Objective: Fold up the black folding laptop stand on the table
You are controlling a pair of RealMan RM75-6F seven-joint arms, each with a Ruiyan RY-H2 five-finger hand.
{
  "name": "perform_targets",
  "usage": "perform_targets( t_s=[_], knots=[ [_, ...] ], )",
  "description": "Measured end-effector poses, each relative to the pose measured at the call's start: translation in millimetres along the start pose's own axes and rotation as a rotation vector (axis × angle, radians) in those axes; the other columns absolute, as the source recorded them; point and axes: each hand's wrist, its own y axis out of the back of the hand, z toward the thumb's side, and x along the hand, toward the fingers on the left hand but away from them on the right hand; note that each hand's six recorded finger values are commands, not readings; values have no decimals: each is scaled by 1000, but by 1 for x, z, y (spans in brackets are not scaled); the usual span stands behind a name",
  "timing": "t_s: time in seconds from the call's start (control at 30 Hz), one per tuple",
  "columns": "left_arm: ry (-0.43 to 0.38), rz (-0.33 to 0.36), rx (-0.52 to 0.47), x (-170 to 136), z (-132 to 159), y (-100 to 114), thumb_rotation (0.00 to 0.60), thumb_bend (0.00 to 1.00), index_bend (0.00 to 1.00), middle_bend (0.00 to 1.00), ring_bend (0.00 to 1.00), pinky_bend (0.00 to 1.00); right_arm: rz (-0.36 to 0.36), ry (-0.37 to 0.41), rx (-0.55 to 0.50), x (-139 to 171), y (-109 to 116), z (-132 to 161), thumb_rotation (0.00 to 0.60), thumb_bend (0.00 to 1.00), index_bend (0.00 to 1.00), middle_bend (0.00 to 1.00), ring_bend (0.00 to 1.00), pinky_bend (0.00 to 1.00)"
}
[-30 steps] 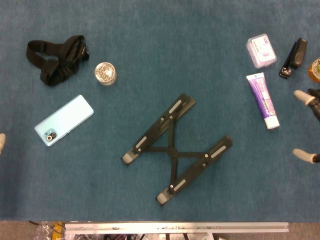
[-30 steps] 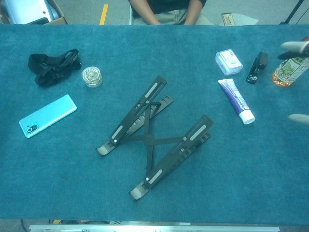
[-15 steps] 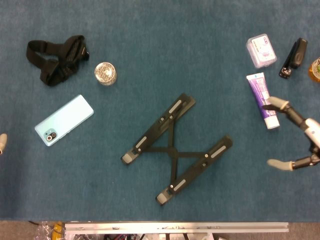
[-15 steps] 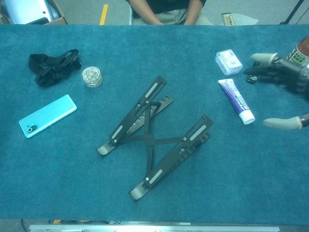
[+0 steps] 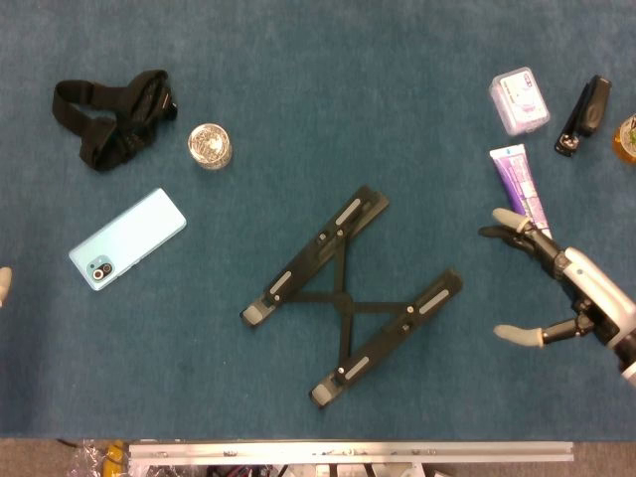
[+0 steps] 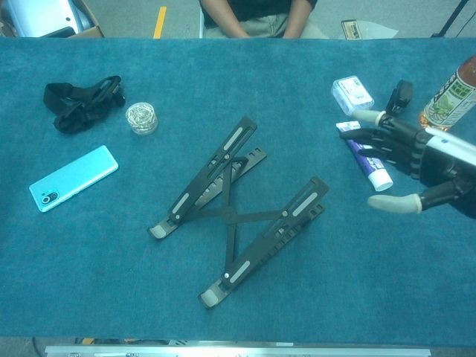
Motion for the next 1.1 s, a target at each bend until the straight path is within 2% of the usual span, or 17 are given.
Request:
perform_targets(
  t_s=[0.4, 0.73, 1.1],
  knots=[
    [10, -2, -5, -1, -7, 1, 600, 276, 181, 179, 79, 143, 56, -5, -90, -11, -35, -14, 600, 127, 0, 151, 0, 53],
    [9, 5, -6, -1, -9, 2, 600, 276, 182, 179, 79, 143, 89, 45, -130, -15, -49, -9, 600, 127, 0, 156, 0, 80],
    [8, 0, -4, 0, -10, 1, 600, 276, 181, 179, 79, 143, 96, 40, -149, -22, -55, -18, 600, 129, 0, 163, 0, 96]
  ],
)
